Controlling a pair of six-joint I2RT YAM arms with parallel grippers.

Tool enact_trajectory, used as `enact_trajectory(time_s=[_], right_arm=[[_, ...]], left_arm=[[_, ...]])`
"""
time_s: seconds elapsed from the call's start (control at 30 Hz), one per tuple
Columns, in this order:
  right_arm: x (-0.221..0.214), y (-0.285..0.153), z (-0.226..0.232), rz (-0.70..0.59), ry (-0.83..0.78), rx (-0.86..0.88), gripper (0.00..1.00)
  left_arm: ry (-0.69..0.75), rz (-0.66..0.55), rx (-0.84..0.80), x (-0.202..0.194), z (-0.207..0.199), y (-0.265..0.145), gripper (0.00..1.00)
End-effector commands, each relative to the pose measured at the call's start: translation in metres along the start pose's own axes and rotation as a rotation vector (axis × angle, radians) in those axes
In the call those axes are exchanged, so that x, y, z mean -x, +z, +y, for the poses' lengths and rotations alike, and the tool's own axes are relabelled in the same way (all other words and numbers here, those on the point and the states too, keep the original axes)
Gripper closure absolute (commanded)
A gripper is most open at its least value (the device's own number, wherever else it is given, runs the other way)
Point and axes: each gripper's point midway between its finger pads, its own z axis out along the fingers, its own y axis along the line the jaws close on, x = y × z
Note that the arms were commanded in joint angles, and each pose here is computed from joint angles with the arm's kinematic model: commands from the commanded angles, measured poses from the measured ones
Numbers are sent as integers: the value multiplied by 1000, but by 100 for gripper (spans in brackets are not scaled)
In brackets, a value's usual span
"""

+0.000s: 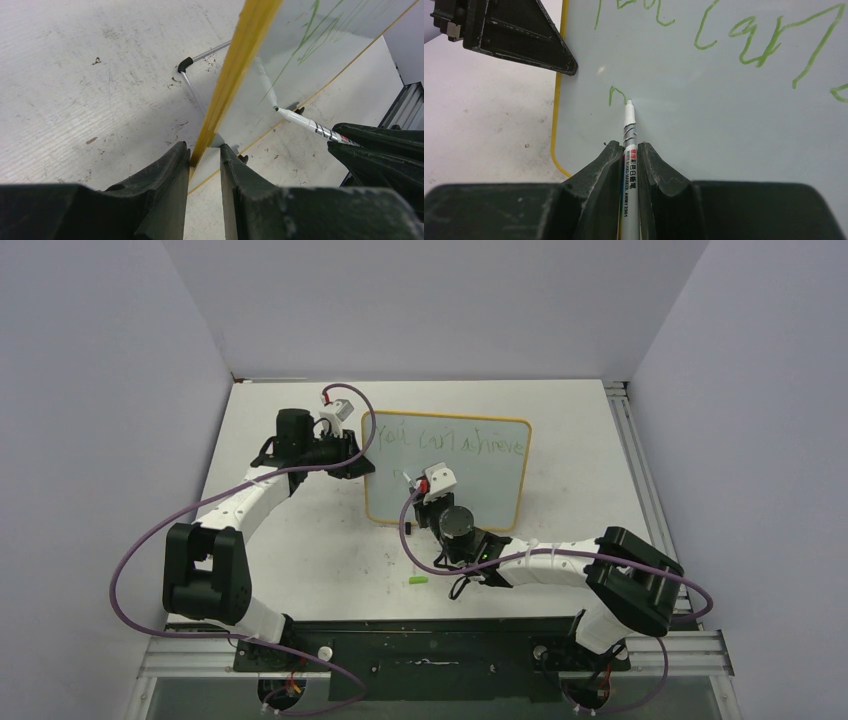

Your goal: Write a sentence on the whiteboard

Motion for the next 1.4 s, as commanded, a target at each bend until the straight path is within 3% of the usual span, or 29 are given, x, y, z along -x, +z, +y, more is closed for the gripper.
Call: enact_trajectory(time_s=[0.0, 0.73, 1.37], right_arm=[[21, 3, -14, -44, 30, -53, 95], [38, -3, -30, -90, 64, -125, 95], [-6, -11, -21, 15, 44, -98, 95]], left_arm=[[53, -49, -24, 24, -14, -5, 75], [51, -48, -22, 23, -13, -5, 75], [52, -48, -24, 23, -14, -5, 75]])
